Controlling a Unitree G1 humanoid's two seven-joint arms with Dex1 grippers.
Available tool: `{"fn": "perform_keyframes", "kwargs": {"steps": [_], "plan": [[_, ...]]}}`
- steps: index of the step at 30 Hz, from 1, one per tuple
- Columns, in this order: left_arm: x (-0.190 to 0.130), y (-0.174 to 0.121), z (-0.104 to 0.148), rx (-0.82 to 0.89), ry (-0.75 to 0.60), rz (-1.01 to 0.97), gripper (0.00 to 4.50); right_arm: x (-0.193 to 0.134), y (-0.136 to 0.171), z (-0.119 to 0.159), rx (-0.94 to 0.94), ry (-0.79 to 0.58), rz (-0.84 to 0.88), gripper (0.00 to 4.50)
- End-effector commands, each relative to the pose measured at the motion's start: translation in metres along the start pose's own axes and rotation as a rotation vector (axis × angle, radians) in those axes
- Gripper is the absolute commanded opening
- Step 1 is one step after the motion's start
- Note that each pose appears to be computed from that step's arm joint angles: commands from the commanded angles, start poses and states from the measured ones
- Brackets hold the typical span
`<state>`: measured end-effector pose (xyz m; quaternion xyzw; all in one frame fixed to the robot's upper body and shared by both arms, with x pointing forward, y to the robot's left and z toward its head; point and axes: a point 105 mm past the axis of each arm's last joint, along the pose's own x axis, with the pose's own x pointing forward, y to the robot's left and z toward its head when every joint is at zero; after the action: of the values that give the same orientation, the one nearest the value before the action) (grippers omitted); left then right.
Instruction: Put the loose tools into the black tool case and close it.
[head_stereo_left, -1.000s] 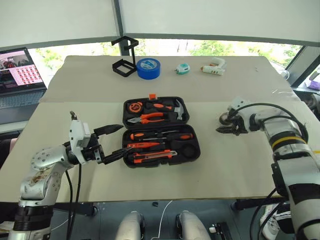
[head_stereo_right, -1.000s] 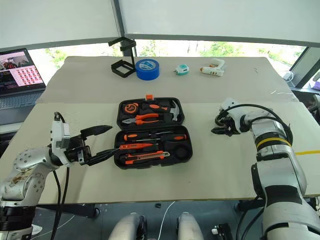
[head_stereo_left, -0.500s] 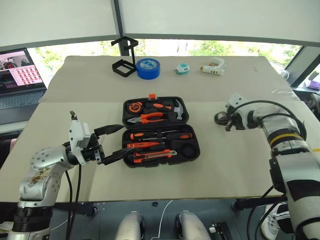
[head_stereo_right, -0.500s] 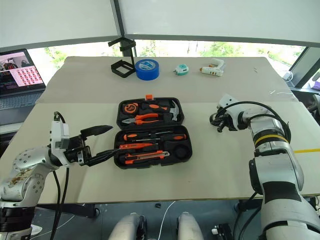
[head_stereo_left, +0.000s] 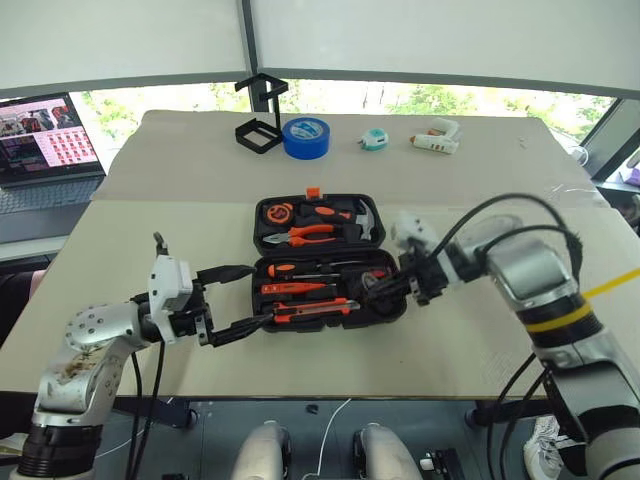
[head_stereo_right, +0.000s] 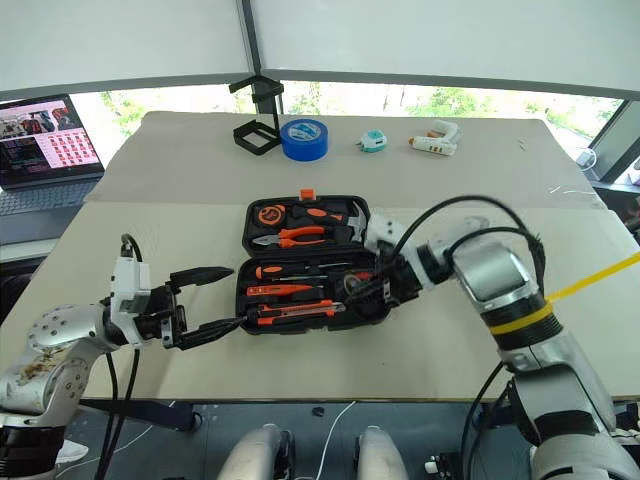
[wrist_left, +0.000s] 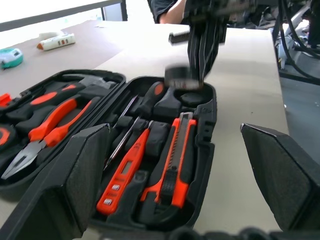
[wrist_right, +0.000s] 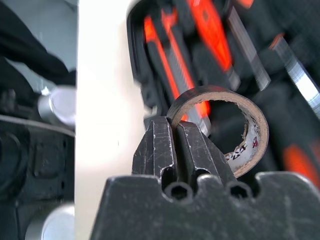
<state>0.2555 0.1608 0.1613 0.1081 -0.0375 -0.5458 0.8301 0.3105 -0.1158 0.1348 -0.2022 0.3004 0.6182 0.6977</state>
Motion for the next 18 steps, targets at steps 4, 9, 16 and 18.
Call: {"fn": "perform_keyframes", "kwargs": {"steps": [4, 9, 16, 18], "plan": [[0.005, 0.0, 0.013, 0.033, -0.013, -0.014, 4.5, 0.0, -0.003, -0.01, -0.03, 0.072, -0.075, 0.06], [0.005, 0.001, 0.015, 0.035, -0.013, -0.008, 4.5, -0.001, -0.004, -0.022, -0.018, 0.14, -0.085, 0.06], [0.003, 0.003, 0.014, 0.035, -0.009, 0.011, 4.5, -0.003, 0.01, -0.024, 0.022, 0.162, 0.008, 0.06], [0.003, 0.003, 0.014, 0.035, -0.009, 0.016, 4.5, -0.002, 0.013, -0.024, 0.023, 0.166, 0.03, 0.06]]}}
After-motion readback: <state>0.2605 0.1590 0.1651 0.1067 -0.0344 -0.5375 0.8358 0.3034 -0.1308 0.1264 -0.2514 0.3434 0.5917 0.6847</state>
